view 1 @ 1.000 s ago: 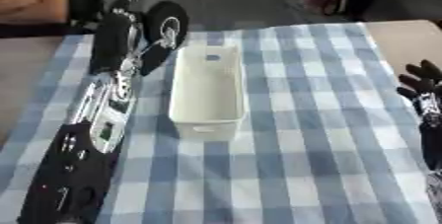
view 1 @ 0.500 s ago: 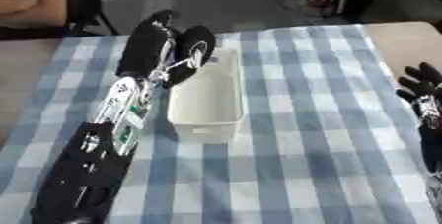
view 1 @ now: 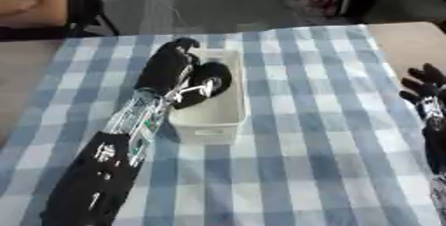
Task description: Pick up objects on the table and place them in the box.
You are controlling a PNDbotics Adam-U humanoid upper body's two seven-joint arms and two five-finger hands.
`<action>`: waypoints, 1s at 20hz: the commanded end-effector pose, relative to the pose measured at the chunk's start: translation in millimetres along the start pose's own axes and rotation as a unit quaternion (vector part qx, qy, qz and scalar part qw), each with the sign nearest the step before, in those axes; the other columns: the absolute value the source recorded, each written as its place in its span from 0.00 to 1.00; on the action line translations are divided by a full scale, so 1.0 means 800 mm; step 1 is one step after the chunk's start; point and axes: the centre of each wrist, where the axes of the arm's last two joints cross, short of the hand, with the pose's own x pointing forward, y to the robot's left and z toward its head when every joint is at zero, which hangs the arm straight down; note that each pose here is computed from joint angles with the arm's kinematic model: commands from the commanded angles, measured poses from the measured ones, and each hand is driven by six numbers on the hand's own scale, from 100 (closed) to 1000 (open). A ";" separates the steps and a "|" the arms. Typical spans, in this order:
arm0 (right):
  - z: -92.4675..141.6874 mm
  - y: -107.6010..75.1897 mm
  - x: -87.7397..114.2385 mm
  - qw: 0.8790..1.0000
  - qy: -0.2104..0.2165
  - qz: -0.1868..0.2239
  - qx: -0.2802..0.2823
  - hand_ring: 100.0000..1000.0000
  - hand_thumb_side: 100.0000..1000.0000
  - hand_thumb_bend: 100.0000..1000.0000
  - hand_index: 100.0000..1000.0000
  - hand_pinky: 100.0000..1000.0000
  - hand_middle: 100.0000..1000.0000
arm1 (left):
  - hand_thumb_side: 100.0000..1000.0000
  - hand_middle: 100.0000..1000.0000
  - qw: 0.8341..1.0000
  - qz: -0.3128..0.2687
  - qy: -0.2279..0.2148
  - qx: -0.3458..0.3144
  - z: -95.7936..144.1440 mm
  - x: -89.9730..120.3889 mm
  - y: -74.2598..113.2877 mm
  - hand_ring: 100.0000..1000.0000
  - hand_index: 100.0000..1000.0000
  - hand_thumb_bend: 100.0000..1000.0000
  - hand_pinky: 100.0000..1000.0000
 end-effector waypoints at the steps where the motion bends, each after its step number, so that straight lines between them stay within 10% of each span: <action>1: -0.004 -0.004 0.006 1.000 -0.011 0.006 0.005 0.86 0.67 0.00 0.96 0.85 0.85 | 0.67 0.89 0.999 -0.025 -0.017 -0.013 -0.002 0.002 0.002 0.94 0.74 0.30 0.90; 4: -0.004 -0.004 0.006 1.000 -0.011 0.006 0.005 0.86 0.67 0.00 0.96 0.85 0.85 | 0.75 0.90 0.998 -0.037 -0.029 -0.029 0.000 0.002 0.000 0.95 0.80 0.53 0.91; 15: -0.004 -0.004 0.006 1.000 -0.011 0.006 0.005 0.86 0.67 0.00 0.96 0.85 0.85 | 0.75 0.91 0.998 -0.040 -0.031 -0.037 -0.001 0.000 0.002 0.95 0.80 0.53 0.91; 20: -0.004 -0.004 0.006 1.000 -0.010 0.005 0.004 0.86 0.67 0.00 0.96 0.85 0.85 | 0.89 1.00 0.981 0.172 0.038 -0.080 0.005 -0.013 -0.022 0.93 0.79 0.49 0.86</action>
